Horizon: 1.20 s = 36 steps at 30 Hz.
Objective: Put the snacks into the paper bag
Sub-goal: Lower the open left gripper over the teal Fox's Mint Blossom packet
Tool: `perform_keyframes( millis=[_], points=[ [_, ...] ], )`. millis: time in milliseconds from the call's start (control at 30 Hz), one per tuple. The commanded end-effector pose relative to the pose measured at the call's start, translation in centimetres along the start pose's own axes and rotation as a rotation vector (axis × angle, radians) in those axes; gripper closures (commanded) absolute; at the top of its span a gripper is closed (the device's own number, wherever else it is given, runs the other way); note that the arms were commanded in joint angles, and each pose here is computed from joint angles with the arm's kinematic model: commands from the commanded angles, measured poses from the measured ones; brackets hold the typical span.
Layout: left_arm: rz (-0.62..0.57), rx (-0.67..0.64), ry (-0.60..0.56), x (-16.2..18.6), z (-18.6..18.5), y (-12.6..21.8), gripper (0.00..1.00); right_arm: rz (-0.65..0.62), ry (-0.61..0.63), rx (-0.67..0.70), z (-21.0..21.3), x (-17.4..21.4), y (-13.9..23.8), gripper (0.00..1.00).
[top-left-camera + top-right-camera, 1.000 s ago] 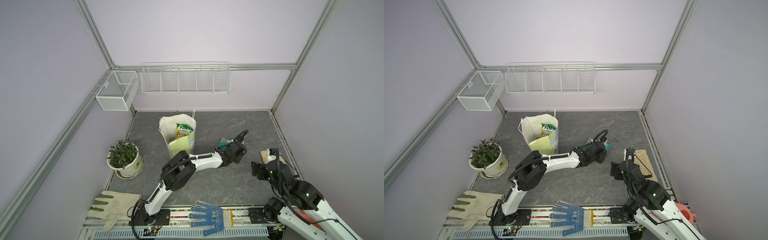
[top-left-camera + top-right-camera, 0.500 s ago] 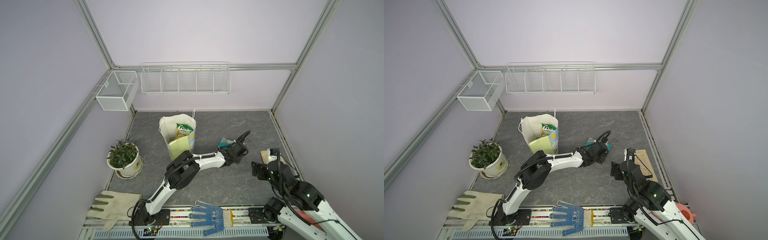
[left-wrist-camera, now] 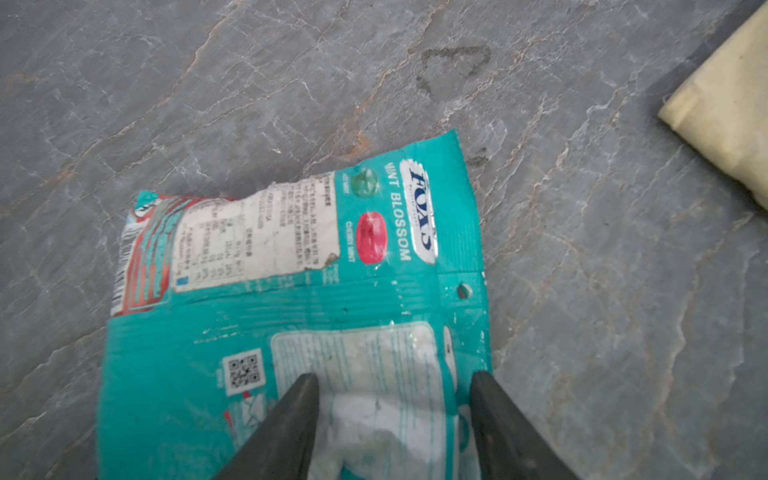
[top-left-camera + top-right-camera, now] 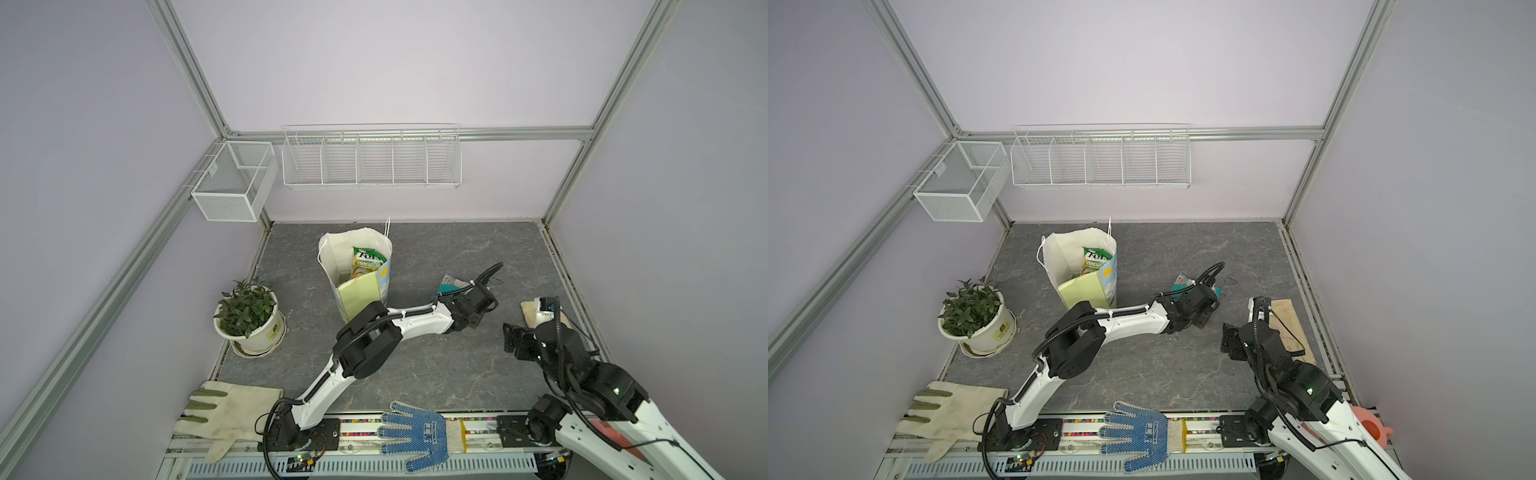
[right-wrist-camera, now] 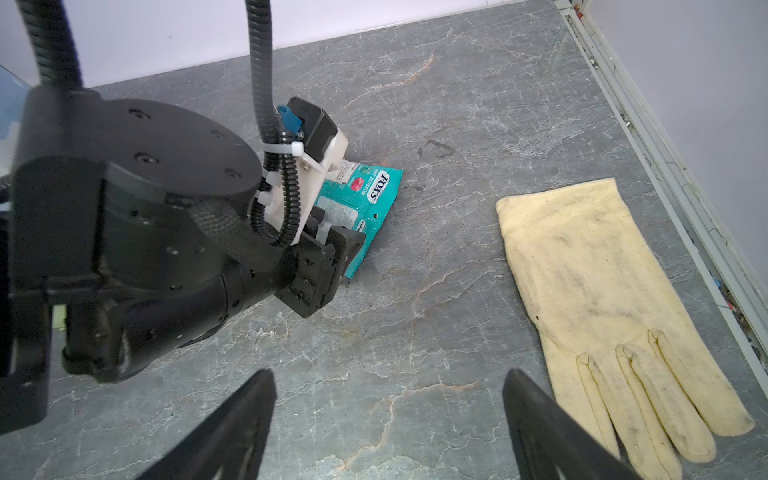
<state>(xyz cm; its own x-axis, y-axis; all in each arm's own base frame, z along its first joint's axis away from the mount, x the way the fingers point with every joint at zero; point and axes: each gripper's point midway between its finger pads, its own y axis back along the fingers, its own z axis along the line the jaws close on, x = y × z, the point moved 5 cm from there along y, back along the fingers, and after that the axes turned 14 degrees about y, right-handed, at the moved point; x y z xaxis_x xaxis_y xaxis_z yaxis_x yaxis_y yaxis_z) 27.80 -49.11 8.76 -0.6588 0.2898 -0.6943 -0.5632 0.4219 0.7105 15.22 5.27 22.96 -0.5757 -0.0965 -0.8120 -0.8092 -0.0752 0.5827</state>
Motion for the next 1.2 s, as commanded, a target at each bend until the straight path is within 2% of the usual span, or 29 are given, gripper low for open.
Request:
perform_keyframes(
  millis=[0, 233, 533, 600, 767, 933, 1167],
  points=[
    [0.071, -0.04, -0.01, 1.9, 0.4, -0.7, 0.4, 0.014, -0.009, 0.012, -0.1, 0.5, -0.3, 0.11],
    [0.034, -0.125, -0.06, 2.9, -0.5, -0.6, 0.38, 0.013, -0.01, 0.014, -0.2, 0.6, -0.3, 0.11],
    [0.06, -0.191, -0.097, 3.6, -0.4, -1.5, 0.41, 0.015, -0.012, 0.015, -0.2, 0.6, -0.3, 0.12],
    [0.057, -0.197, -0.098, 3.6, -0.3, -1.6, 0.45, 0.015, -0.013, 0.017, -0.3, 0.6, -0.3, 0.11],
    [0.049, -0.218, -0.108, 3.7, 0.0, -1.6, 0.66, 0.008, -0.019, 0.017, -0.3, 0.6, -0.1, 0.11],
    [0.039, -0.221, -0.119, 3.5, 0.1, -1.2, 0.76, 0.011, -0.02, 0.017, -0.3, 0.6, -0.1, 0.11],
    [0.02, -0.213, -0.117, 2.9, 0.1, -0.4, 0.85, 0.008, -0.025, 0.015, -0.4, 0.6, 0.0, 0.12]
  ],
)
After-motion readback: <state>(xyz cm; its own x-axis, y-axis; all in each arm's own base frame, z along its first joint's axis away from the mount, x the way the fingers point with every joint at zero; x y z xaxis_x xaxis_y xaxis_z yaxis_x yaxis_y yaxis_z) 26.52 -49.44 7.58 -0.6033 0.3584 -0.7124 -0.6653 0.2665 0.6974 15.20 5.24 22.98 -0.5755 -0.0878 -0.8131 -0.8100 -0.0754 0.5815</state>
